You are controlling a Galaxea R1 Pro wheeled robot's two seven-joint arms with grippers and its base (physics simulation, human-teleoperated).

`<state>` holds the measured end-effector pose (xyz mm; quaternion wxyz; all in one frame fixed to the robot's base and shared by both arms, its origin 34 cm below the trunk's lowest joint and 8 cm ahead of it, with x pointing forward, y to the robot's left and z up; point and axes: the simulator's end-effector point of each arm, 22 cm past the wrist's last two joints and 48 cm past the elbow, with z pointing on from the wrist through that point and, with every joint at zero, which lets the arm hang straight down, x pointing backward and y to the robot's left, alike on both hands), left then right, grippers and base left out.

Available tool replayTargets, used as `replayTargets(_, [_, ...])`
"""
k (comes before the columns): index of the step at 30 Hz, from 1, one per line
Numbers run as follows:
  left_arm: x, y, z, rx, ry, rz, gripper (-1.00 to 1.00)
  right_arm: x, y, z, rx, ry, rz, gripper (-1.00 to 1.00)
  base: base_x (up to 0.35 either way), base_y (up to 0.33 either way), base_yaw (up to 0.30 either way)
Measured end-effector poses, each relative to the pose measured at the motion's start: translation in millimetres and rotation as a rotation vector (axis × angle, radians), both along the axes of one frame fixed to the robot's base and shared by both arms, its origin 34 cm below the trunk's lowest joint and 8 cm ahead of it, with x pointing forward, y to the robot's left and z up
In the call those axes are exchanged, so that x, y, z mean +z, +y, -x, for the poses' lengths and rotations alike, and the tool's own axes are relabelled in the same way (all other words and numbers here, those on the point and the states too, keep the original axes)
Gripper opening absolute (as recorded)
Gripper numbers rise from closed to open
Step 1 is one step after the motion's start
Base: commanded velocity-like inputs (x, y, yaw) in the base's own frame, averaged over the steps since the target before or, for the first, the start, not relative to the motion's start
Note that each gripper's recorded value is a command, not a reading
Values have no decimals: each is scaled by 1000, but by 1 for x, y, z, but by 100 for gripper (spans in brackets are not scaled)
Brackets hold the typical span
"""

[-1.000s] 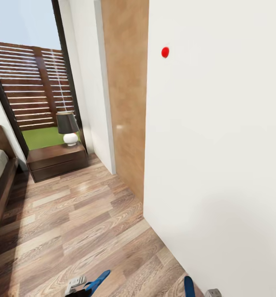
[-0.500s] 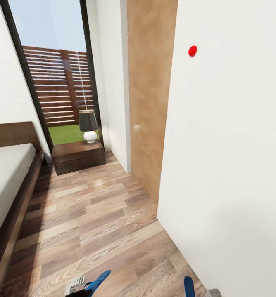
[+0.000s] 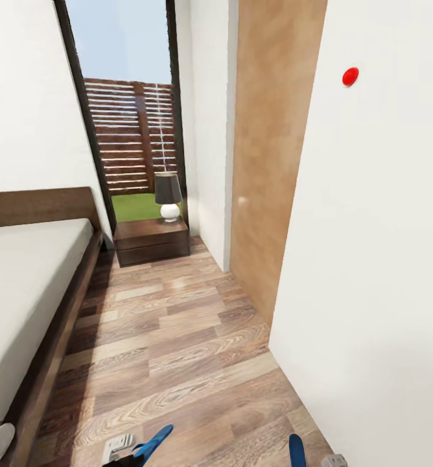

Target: In the bedroom, move the book from the bed onto either nightstand, and place the two sandals side by side next to the bed.

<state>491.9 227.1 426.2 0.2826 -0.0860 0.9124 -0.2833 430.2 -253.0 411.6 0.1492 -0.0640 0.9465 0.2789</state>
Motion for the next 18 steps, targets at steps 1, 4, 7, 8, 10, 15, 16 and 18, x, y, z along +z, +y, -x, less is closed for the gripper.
replayTargets(1, [0,0,0,0,0,0,-100,0,0,0,0,0,0,-100,0,0,277])
replayTargets(4, [0,0,0,0,-1,0,-100,0,0,0,0,0,1,-100,0,0,277])
replayTargets(7, [0,0,-1,0,-1,0,-100,0,0,0,0,0,0,-100,0,0,277])
replayTargets(8, [0,0,-1,0,-1,0,-100,0,0,0,0,0,0,-100,14,0,261])
replayTargets(10, [0,0,0,0,-1,0,-100,0,0,0,0,0,0,-100,86,0,210])
replayTargets(15, [1,0,-1,0,-2,0,-100,0,0,0,0,-1,0,-100,253,0,59])
replayTargets(16, [1,0,-1,0,-2,0,-100,0,0,0,0,-1,0,-100,299,0,15])
replayTargets(18, [1,0,0,0,-1,0,-100,0,0,0,1,-1,0,-100,306,0,8])
